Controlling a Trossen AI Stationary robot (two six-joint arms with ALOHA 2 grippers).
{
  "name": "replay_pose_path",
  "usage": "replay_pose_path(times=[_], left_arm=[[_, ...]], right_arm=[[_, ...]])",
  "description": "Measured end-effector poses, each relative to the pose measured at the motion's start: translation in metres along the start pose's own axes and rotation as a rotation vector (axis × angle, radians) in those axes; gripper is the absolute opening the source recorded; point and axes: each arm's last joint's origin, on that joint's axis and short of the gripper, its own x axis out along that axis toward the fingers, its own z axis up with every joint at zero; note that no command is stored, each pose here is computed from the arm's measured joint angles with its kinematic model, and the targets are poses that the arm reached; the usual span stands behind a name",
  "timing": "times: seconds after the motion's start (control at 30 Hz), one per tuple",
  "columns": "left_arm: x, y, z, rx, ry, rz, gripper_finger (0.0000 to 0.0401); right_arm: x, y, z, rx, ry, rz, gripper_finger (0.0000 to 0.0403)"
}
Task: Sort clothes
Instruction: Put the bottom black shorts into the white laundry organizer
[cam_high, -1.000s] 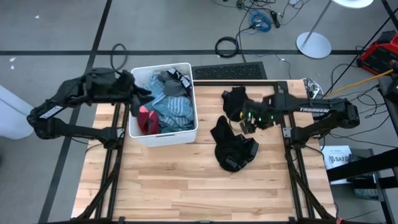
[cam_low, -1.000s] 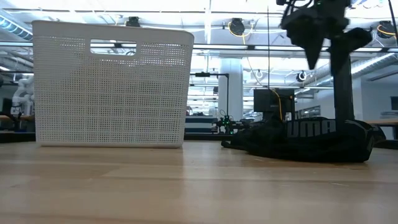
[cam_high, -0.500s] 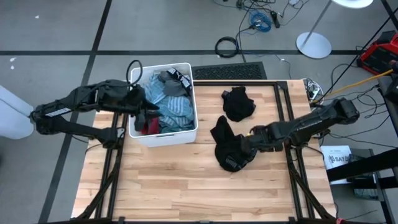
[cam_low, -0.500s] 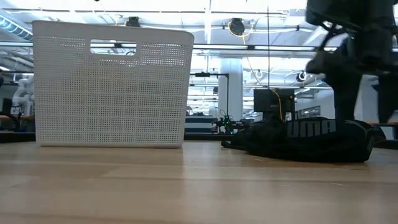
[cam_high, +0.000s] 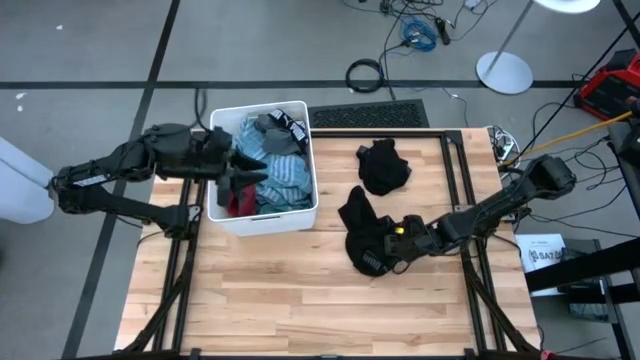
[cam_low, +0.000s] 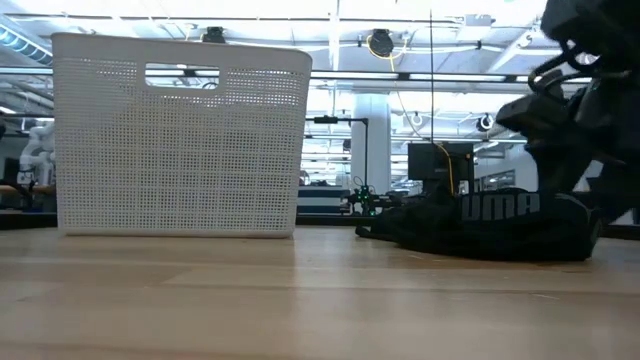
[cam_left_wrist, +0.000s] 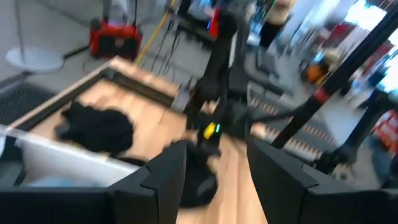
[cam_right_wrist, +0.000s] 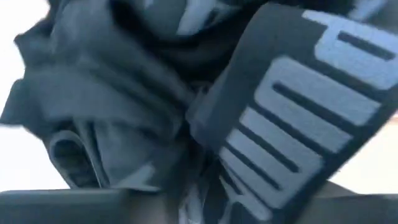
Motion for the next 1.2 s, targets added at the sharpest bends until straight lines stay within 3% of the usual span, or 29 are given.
replay_pose_path(times=[0.1,0.17,0.33,0.47,0.67,0.87,1.03,1.2], left_arm=[[0.0,-0.004,0.006,-0.018,-0.063,-0.034,0.018],[0.002,-0.005,0.009,-0.041,-0.093,-0.053,0.018],[0.015,-0.017,0.015,-0.098,-0.133,-0.192,0.018],[0.034,-0.032,0.017,-0.092,-0.139,-0.349,0.018],[0.055,-0.053,0.02,-0.054,-0.205,-0.539,0.018],[0.088,-0.06,0.007,-0.07,-0.15,-0.553,0.018],[0.117,-0.069,-0.004,-0.082,-0.149,-0.599,0.018],[0.125,-0.078,0.001,-0.068,-0.285,-0.691,0.018]], right_arm=[[-0.004,0.003,-0.006,-0.104,0.017,0.013,0.0056],[-0.009,0.011,-0.01,-0.17,0.031,0.043,0.0016],[-0.039,0.04,-0.015,-0.332,0.079,0.079,0.0004],[-0.089,0.074,-0.015,-0.511,0.08,0.16,0.0002],[-0.188,0.122,-0.006,-0.794,-0.058,0.468,0.0001],[-0.267,0.144,0.006,-0.974,-0.226,0.73,0.0001],[-0.294,0.148,0.012,-1.049,-0.303,0.816,0.0],[-0.29,0.151,0.015,-0.991,-0.356,0.757,0.0]])
